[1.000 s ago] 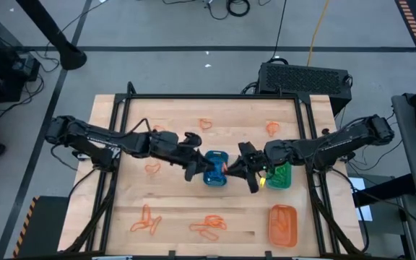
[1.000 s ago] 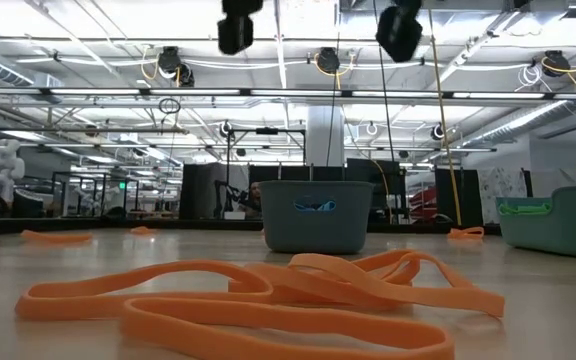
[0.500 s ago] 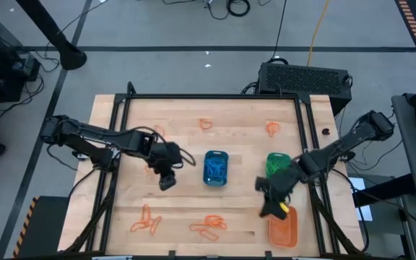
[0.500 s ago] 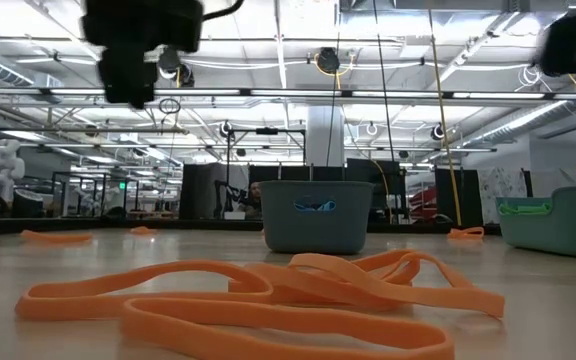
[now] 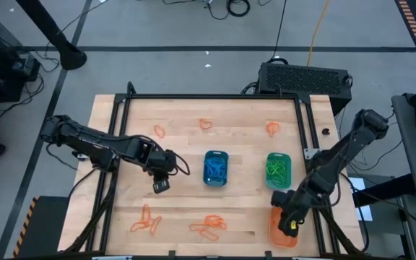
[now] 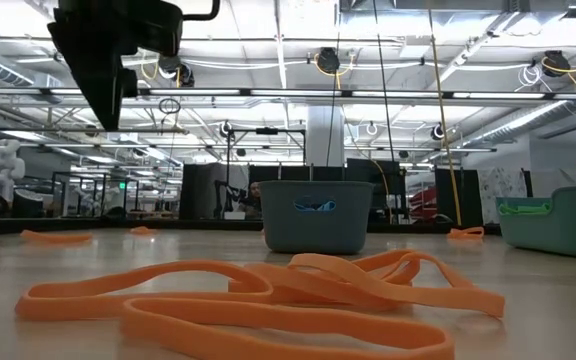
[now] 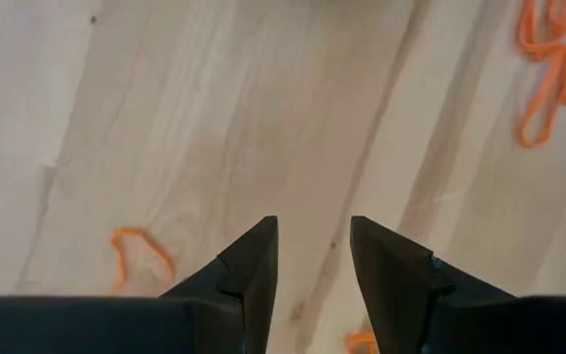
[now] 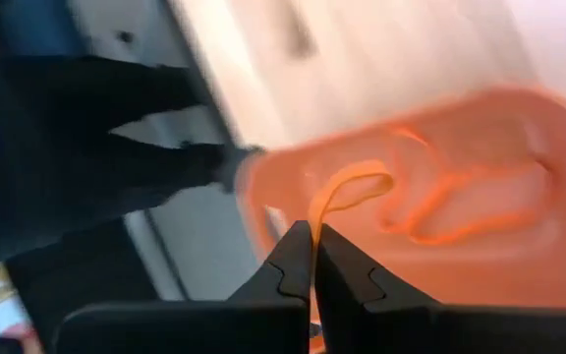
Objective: Sort rubber bands into baskets
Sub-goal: Put the orange rubberband into the orange bin
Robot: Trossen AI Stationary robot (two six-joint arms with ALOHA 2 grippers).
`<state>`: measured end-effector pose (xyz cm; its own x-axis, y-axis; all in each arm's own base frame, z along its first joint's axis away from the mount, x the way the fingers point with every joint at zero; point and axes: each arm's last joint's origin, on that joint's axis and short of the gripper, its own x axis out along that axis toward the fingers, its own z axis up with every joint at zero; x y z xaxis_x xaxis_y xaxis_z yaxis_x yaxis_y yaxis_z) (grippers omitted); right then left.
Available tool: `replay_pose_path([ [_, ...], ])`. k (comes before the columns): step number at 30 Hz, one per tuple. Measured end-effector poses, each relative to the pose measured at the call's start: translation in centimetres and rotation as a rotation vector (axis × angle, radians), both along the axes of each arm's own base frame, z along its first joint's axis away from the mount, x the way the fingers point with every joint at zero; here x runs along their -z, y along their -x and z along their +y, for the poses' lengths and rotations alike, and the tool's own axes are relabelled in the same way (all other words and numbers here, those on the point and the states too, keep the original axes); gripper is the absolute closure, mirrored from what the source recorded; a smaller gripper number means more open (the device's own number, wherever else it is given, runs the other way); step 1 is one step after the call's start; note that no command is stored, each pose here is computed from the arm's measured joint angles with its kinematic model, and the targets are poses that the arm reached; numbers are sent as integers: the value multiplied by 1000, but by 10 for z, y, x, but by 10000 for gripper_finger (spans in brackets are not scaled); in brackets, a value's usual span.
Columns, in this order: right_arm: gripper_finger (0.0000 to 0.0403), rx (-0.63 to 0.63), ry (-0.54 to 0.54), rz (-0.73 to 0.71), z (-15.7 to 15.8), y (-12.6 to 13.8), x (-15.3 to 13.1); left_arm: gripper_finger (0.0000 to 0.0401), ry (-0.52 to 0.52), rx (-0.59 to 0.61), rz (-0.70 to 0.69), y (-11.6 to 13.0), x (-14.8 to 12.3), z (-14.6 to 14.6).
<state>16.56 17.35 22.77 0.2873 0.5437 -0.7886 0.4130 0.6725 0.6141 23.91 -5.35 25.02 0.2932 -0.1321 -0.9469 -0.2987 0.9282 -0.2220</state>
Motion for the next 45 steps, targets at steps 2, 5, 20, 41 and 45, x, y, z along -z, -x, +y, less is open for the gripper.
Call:
replay_pose_path([
  [2,402,9,39,60,2,3,8,265,-13,-7,4,1,1,1],
  [5,402,30,61,123,7,4,16,265,-13,-31,33,4,8,1],
  [20,353,13,104,164,17,7,29,265,146,20,145,22,24,-39],
  [41,243,5,21,180,2,-10,24,265,250,121,53,33,19,-89],
  [45,243,-2,-25,114,5,-16,20,265,273,176,27,38,19,-105],
])
